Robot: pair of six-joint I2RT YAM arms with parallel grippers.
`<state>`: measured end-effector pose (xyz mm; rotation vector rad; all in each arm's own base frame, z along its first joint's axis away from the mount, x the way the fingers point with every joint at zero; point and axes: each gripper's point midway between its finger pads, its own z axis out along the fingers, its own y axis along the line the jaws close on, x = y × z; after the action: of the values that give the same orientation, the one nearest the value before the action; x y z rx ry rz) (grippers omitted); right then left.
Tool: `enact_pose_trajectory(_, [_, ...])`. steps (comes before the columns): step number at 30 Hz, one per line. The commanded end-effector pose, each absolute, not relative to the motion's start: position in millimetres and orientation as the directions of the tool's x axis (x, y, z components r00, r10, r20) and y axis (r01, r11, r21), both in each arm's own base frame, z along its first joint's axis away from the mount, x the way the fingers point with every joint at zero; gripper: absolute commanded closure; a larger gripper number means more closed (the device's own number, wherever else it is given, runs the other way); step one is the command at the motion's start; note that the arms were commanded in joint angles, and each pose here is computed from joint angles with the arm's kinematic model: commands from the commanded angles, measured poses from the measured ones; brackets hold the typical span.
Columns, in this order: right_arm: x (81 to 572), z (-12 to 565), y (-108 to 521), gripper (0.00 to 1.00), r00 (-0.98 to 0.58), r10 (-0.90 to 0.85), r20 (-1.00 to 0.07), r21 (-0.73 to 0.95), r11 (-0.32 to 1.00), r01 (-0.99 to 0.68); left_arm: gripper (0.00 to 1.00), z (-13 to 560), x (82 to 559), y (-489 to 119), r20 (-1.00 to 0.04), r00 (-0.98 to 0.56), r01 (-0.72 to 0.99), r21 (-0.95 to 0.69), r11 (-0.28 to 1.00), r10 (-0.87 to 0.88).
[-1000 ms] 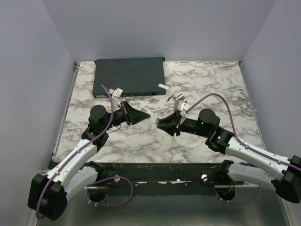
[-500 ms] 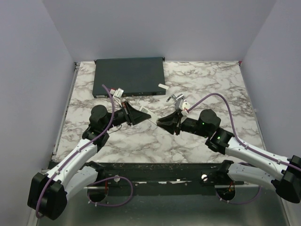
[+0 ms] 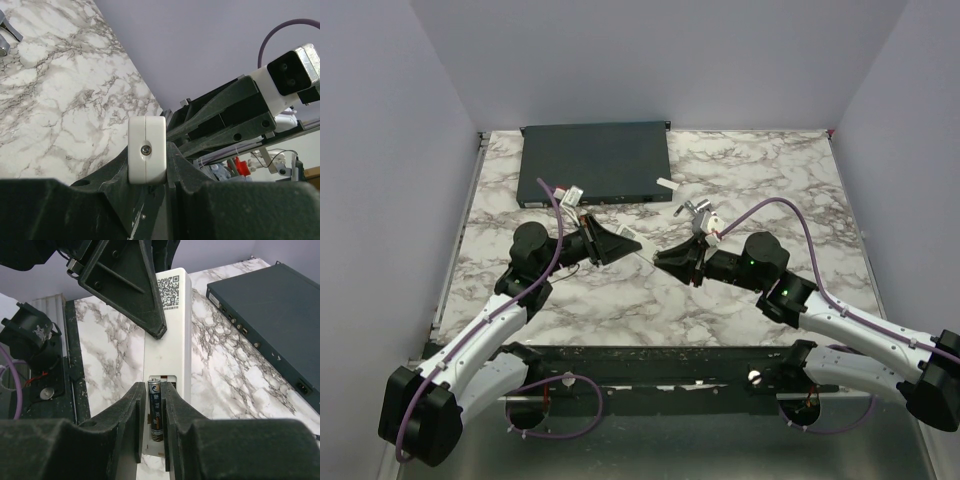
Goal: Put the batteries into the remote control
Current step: Load the battery into the remote control.
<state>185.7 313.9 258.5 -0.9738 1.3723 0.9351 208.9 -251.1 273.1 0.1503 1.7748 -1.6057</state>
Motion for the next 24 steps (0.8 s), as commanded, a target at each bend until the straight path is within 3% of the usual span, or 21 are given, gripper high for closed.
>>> enact_pose_trajectory(1, [185.3, 253.4, 313.9, 0.76, -0.006, -0.039, -0.999, -0.008, 0.339, -0.941, 1.00, 295.1, 211.0, -251.6, -0.606, -0.688, 0.582, -0.790, 0.194, -0.399])
enact_pose_trajectory(8, [184.8, 253.5, 313.5, 0.77, -0.008, -0.039, -0.999, -0.006, 0.338, -0.941, 1.00, 294.3, 211.5, -252.4, -0.605, -0.692, 0.581, -0.791, 0.194, -0.395])
enact_pose_trajectory(16, [182.0, 273.1, 312.4, 0.66, 0.020, 0.019, -1.000, -0.012, 0.335, -0.942, 1.00, 294.4, 211.2, -252.8, -0.608, -0.690, 0.586, -0.788, 0.191, -0.392])
enact_pose_trajectory(24, [183.9, 292.4, 306.2, 0.62, 0.063, 0.070, -0.996, -0.033, 0.366, -0.930, 1.00, 293.1, 209.6, -253.0, -0.606, -0.695, 0.584, -0.789, 0.188, -0.386])
